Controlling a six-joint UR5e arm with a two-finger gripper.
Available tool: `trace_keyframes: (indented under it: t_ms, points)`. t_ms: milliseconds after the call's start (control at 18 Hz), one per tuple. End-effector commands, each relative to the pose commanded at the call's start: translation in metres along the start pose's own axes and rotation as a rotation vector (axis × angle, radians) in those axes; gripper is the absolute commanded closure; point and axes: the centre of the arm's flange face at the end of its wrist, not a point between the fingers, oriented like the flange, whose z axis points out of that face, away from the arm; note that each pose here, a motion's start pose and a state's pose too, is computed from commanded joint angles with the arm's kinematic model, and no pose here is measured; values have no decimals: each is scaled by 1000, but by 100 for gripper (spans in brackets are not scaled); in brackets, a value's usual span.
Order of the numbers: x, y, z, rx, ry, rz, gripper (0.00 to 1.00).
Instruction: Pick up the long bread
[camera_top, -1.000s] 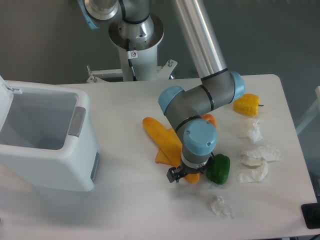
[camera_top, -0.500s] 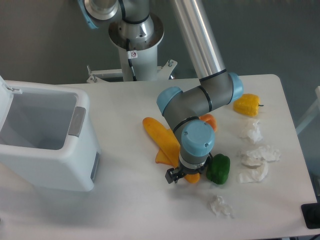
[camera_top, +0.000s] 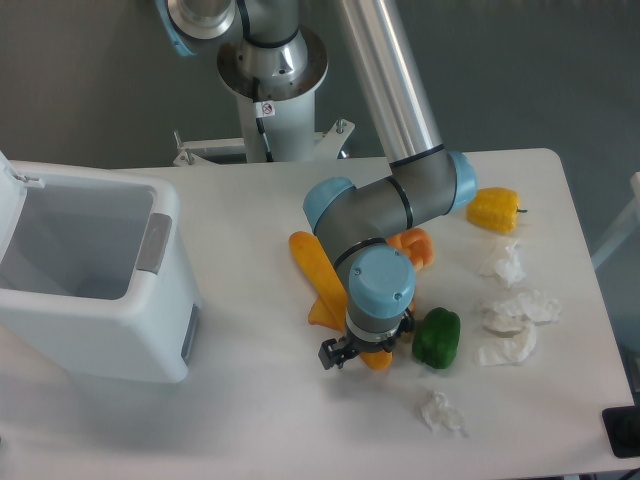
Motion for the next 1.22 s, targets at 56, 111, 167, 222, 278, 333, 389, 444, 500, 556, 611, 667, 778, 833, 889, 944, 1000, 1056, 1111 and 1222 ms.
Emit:
trace_keyframes:
  t_ms: [56,111,167,222,278,333,389,444,500,556,611,667,778,833,889,944,1000,1056,1111,1222]
  points:
    - [0,0,-1,2,-2,0,0]
    - [0,0,2,-3,-2,0,0]
    - [0,0,2,-3,-3,0,0]
    - [0,0,3,-5,-5,2,0]
    - [0,0,3,-5,-5,5,0]
    - [0,0,3,-5,-5,11,1]
    - [-1,-1,1,-2,-6,12,4]
    - [-1,-1,1,-2,-6,14,6]
    - [-1,-1,1,-2,-6,14,10]
    - [-1,-1,1,-2,-8,14,16]
    - [-1,-1,1,-2,-8,14,24]
    - [-1,0,2,-3,-9,14,33]
    - [-1,0,-2,1,-9,14,50]
    - [-1,0,-4,4,-9,14,61]
    - [-2,-1,-5,6,-11,12,68]
    - [-1,0,-6,6,-11,14,74]
    - [-1,0,-7,7,-14,14,80]
    - [-2,0,-11,12,-23,14,88]
    - [-2,1,-15,16,-32,15,91]
    - [-5,0,-18,21,-51,13,95]
